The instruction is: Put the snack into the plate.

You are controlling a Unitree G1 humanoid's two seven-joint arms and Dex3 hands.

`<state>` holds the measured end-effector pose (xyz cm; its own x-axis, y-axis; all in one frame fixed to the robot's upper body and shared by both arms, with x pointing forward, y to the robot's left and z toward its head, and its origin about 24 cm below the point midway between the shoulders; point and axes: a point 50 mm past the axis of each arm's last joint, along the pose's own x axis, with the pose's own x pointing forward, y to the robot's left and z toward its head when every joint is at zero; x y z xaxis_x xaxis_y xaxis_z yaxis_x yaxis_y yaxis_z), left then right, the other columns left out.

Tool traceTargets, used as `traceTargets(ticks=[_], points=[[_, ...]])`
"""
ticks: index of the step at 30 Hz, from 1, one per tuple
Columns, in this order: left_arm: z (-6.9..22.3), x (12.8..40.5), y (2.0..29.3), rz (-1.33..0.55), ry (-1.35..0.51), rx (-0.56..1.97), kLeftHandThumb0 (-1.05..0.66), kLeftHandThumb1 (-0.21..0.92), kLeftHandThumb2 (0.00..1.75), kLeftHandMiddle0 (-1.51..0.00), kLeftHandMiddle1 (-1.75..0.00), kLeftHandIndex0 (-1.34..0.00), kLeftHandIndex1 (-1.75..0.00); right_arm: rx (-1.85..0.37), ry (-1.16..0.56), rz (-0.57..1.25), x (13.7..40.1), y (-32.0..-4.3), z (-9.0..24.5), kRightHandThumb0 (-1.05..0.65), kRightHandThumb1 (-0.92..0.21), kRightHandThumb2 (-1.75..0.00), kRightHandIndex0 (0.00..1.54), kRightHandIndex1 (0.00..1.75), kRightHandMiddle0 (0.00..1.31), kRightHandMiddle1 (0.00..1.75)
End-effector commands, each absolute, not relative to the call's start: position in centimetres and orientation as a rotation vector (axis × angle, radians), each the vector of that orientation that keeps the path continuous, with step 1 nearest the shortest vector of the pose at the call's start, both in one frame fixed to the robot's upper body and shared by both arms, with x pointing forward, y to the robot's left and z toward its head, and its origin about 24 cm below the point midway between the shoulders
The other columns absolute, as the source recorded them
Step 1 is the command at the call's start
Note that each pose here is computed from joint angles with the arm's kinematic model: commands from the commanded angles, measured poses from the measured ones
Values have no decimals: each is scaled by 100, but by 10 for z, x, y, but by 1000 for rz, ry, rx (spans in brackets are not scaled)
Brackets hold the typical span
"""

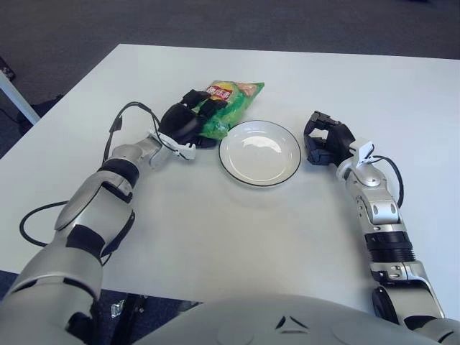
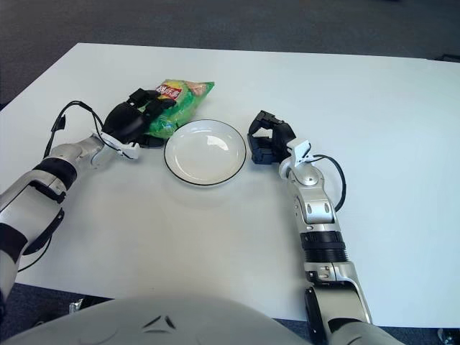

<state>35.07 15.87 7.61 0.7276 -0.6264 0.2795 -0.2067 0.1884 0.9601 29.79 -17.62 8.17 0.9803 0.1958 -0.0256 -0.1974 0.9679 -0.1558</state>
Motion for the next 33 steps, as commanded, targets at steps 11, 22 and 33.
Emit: traceTargets(ticks=[11,22,33], points=[[55,347,172,-251,-698,1522,0,25,135,-73,-157,-45,-174,-164,161,188,285,-182,54,-46,-38,-124,126,175,56,175],[53,347,174,-218,-729,1580,0,19,138,-81,-147,-50,-175,-168,161,199,286,-183,54,-47,-38,-125,127,175,57,175],[53,346,176,-218,-729,1578,0,16,149,-77,-166,-50,-175,-169,163,209,287,-183,53,-47,-37,-125,129,175,58,175]])
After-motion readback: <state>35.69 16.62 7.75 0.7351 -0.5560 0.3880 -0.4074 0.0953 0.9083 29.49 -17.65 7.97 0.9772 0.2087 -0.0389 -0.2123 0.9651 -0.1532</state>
